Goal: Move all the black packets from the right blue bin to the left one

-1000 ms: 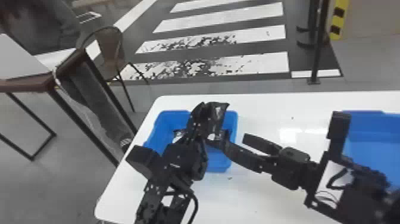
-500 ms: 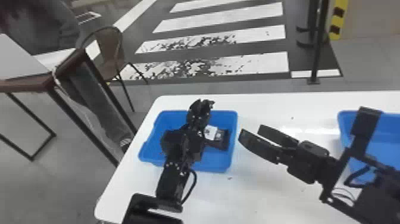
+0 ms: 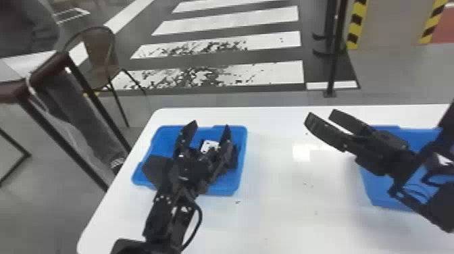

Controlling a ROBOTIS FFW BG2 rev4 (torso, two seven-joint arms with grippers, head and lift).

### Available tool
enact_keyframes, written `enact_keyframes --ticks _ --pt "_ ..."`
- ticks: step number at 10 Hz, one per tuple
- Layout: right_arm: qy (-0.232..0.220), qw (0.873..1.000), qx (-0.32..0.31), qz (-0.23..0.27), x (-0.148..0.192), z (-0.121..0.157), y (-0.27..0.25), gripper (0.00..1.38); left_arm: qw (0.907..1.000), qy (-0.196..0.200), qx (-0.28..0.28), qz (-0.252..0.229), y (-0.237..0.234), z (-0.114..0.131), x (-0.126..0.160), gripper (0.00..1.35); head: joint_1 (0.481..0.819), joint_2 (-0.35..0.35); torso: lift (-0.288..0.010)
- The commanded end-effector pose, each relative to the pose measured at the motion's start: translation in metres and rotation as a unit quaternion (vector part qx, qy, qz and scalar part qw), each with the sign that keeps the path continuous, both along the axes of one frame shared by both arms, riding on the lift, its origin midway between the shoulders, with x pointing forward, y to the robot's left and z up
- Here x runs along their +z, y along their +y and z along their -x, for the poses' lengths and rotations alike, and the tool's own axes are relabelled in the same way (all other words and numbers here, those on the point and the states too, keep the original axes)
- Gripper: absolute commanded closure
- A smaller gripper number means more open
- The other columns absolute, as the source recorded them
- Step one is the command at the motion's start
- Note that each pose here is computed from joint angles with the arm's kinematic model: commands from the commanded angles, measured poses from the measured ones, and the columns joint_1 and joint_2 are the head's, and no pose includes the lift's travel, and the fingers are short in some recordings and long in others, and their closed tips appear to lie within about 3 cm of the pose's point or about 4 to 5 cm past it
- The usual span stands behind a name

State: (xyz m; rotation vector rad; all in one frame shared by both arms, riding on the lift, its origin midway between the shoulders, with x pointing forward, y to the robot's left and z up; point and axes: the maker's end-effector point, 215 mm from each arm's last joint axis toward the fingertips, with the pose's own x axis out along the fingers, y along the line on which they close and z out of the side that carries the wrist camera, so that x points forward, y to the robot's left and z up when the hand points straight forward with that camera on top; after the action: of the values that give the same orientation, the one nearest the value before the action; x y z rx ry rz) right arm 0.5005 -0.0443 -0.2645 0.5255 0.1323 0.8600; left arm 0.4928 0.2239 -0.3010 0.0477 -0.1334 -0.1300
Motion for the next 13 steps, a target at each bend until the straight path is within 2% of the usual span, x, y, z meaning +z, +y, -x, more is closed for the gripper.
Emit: enact_keyframes --ticks 1,2,4,7,9,10,12,13 --pt "-0.03 0.995 -0.07 0.061 0.008 -0.025 -0.062 0.14 0.9992 -0.006 -0.017 0.037 -0.017 0.037 0.044 0.22 0.695 0.22 -0.14" --pt "-0.029 0.988 -0.11 0.1 -0.002 -0.04 -0.1 0.14 0.9976 -0.004 -0.027 0.064 -0.025 0.059 0.062 0.22 0.692 0.165 -0.14" --pt "-0.013 0.964 -0.202 0.171 -0.025 -0.064 -0.186 0.14 0.9974 0.009 -0.032 0.065 -0.031 0.091 0.085 0.22 0.68 0.048 -0.14" --pt "0.061 0.927 -0.274 0.248 -0.079 -0.069 -0.258 0.14 0.9978 0.007 -0.025 0.06 -0.024 0.091 0.086 0.22 0.694 -0.072 -0.14" --pt "0.112 0.906 -0.305 0.27 -0.114 -0.066 -0.288 0.14 0.9975 0.01 -0.032 0.062 -0.031 0.09 0.085 0.22 0.695 -0.128 -0.14" --pt "0.136 0.898 -0.309 0.282 -0.132 -0.068 -0.298 0.14 0.9977 0.01 -0.029 0.061 -0.029 0.09 0.085 0.22 0.695 -0.142 -0.14" --pt "0.154 0.868 -0.347 0.32 -0.143 -0.068 -0.321 0.14 0.9982 0.007 -0.028 0.053 -0.028 0.09 0.086 0.22 0.695 -0.169 -0.14" --pt "0.175 0.863 -0.349 0.32 -0.158 -0.069 -0.326 0.14 0.9982 0.007 -0.029 0.053 -0.029 0.089 0.086 0.22 0.695 -0.187 -0.14"
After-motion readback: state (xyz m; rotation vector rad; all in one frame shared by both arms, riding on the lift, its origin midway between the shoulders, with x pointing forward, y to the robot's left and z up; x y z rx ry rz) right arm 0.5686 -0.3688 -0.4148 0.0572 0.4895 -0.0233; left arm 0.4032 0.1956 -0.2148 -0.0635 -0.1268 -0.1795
